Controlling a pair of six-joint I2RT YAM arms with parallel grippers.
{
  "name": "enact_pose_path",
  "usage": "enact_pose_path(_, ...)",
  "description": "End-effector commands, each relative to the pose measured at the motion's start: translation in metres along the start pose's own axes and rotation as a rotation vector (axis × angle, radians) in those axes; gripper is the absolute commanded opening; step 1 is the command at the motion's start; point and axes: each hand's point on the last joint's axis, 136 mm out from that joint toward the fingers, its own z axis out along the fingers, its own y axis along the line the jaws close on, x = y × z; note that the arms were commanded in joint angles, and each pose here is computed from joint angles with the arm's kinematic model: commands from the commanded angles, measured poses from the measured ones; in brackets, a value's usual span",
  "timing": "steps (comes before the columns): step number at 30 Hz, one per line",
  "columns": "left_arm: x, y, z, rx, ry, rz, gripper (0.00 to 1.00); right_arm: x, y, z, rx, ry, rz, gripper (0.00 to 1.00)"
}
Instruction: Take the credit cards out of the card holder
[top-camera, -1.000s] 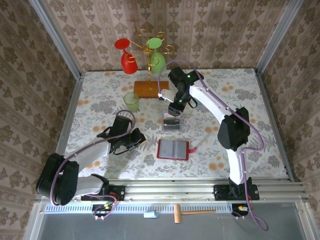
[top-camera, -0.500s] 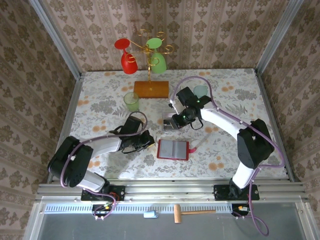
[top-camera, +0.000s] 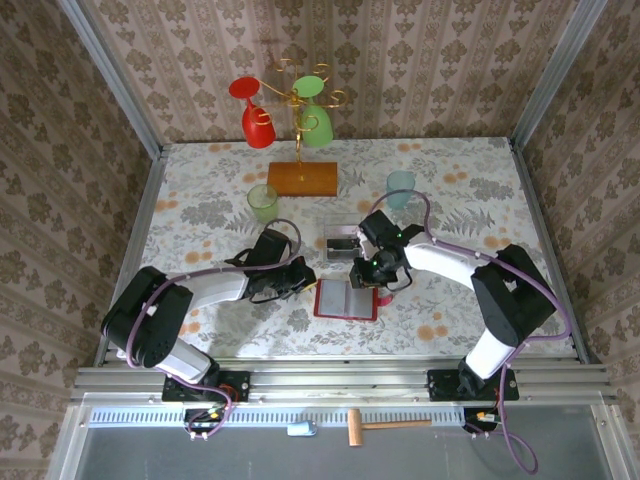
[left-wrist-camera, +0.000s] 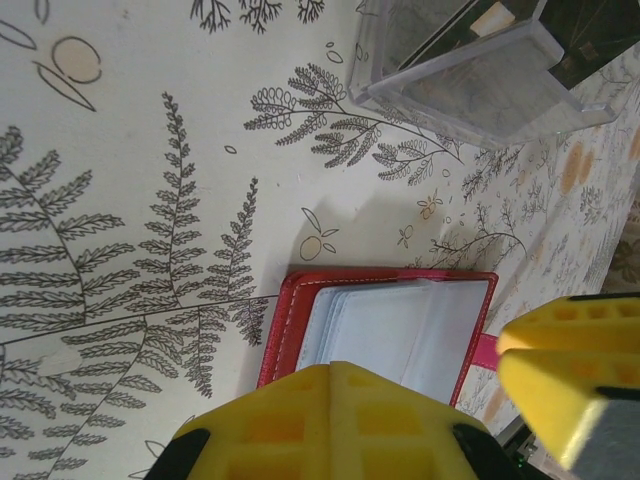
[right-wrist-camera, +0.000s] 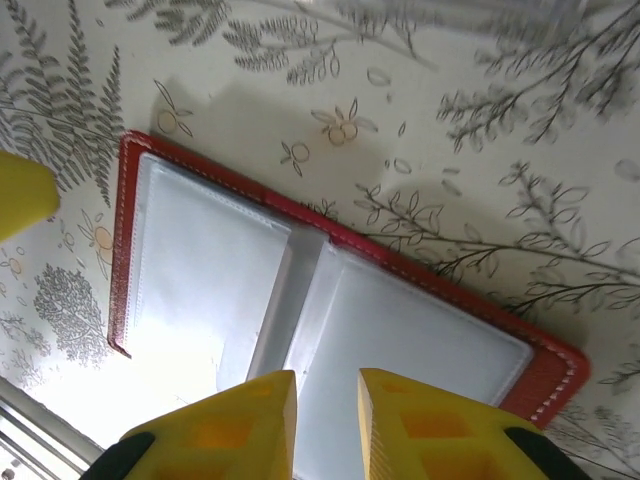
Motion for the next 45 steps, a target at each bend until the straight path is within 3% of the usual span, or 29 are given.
enact_pose_path(1,-0.003,-0.008,0.0,0.022,-0.007,0.004,0.05,0.004,0.01,0.001,-0.055,-0.019,0.044,0.24)
enact_pose_path(10,0.001,-0.006,-0.001,0.023,0.0,0.0,0.05,0.013,-0.011,0.023,0.011,-0.007,0.064,0.26)
enact_pose_path(28,0.009,0.005,-0.001,0.009,0.015,-0.025,0.05,0.002,-0.016,0.034,0.05,0.009,0.023,0.26)
enact_pose_path(45,0.026,0.007,0.005,0.013,0.047,-0.016,0.03,-0.006,0.01,0.006,-0.022,-0.063,0.066,0.25)
